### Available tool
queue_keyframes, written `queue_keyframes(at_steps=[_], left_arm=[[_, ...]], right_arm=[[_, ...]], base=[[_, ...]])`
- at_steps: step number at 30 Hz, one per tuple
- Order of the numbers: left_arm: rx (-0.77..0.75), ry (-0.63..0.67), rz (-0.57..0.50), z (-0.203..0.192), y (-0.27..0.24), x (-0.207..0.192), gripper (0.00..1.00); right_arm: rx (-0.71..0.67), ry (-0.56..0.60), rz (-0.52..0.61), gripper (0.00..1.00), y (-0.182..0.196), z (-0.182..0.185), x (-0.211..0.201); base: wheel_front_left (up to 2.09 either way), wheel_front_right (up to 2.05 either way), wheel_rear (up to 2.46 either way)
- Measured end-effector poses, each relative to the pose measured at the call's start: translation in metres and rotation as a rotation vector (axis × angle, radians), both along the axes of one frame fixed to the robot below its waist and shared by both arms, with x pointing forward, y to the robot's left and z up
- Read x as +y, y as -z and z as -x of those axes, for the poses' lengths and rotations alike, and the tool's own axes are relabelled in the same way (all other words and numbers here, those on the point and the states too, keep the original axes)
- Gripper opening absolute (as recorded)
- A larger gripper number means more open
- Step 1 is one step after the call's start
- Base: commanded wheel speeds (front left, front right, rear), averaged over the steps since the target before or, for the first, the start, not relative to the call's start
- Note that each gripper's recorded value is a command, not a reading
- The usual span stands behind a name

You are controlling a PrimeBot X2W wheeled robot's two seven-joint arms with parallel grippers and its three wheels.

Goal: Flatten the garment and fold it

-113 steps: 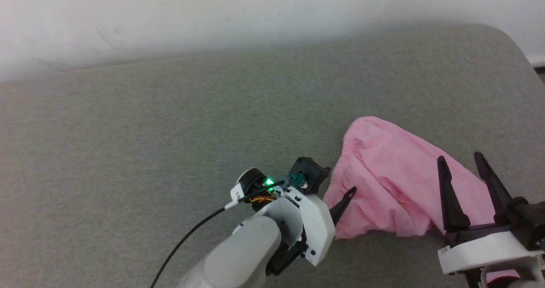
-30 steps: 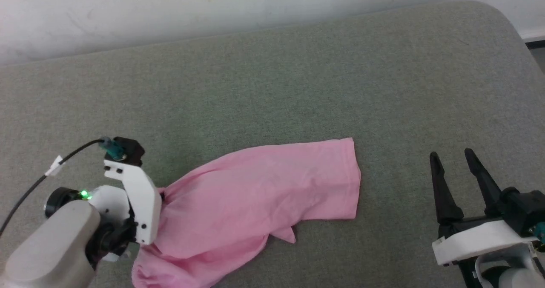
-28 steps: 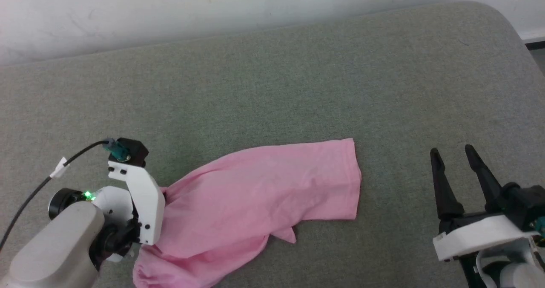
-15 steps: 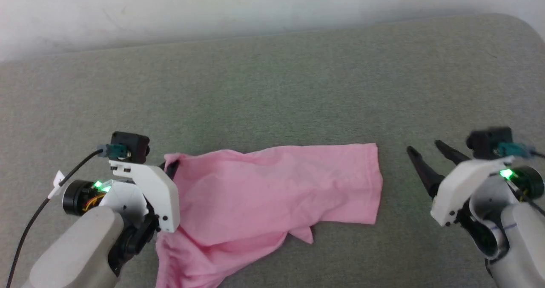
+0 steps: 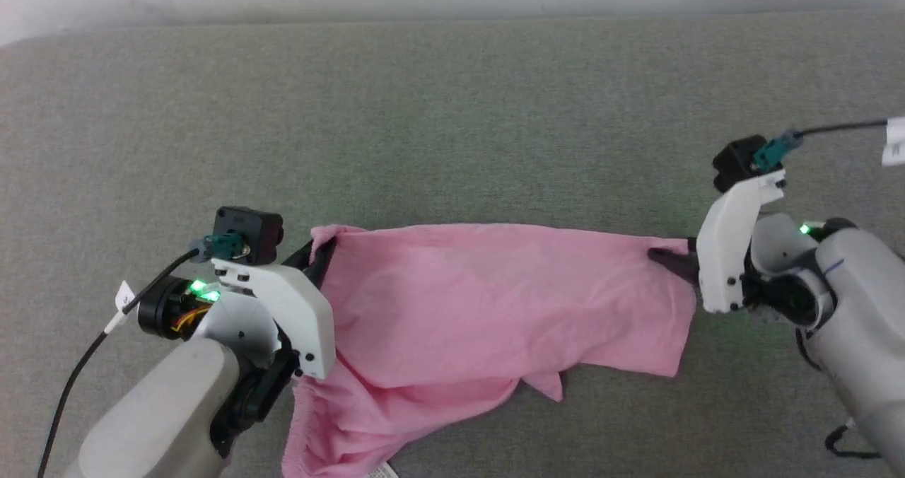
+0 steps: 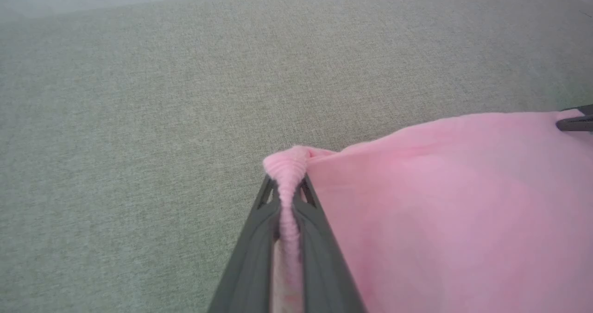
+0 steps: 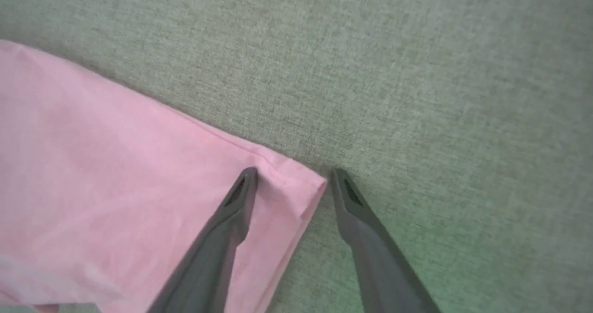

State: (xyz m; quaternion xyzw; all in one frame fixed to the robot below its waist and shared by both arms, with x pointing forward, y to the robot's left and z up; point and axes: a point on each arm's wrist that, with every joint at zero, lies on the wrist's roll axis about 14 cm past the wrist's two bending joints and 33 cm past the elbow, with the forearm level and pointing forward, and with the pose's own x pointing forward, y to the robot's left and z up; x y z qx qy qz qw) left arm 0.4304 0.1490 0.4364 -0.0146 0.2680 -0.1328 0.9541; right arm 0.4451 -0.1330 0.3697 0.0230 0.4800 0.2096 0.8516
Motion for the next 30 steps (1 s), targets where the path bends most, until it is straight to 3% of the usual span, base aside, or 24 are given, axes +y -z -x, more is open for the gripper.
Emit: queue_keyframes(at_steps=[1,2,6,10,14,21,30], left_arm=[[0.003,-0.004,-0.001,0.000,0.001,0.002,0.00],[0.005,-0.008,-0.002,0.001,0.002,0.003,0.00],[-0.001,-0.010,-0.003,-0.001,0.003,0.004,0.00],[-0.059,-0.010,-0.007,-0.011,-0.014,0.006,0.00],[-0.201,0.000,-0.036,-0.039,-0.058,0.010,0.00],[-0.529,0.004,-0.032,-0.115,-0.170,0.006,0.00],[-0.886,-0.032,-0.006,-0.193,-0.273,-0.008,0.00]], right_arm=[[0.040,-0.008,-0.004,0.07,0.001,0.000,0.003],[0.063,-0.019,0.008,0.00,0.002,-0.001,0.002],[0.114,-0.072,0.042,0.00,0.001,0.003,0.004],[0.051,-0.067,0.013,0.00,-0.014,-0.002,0.004],[-0.195,-0.020,-0.006,0.00,-0.061,-0.037,-0.011],[-0.721,0.101,0.000,0.00,-0.201,-0.123,-0.051],[-1.238,0.183,0.015,0.00,-0.340,-0.176,-0.076]], base=[[0.00,0.00,0.00],[0.00,0.00,0.00],[0.00,0.00,0.00],[0.00,0.00,0.00],[0.00,0.00,0.00],[0.00,0.00,0.00],[0.00,0.00,0.00]])
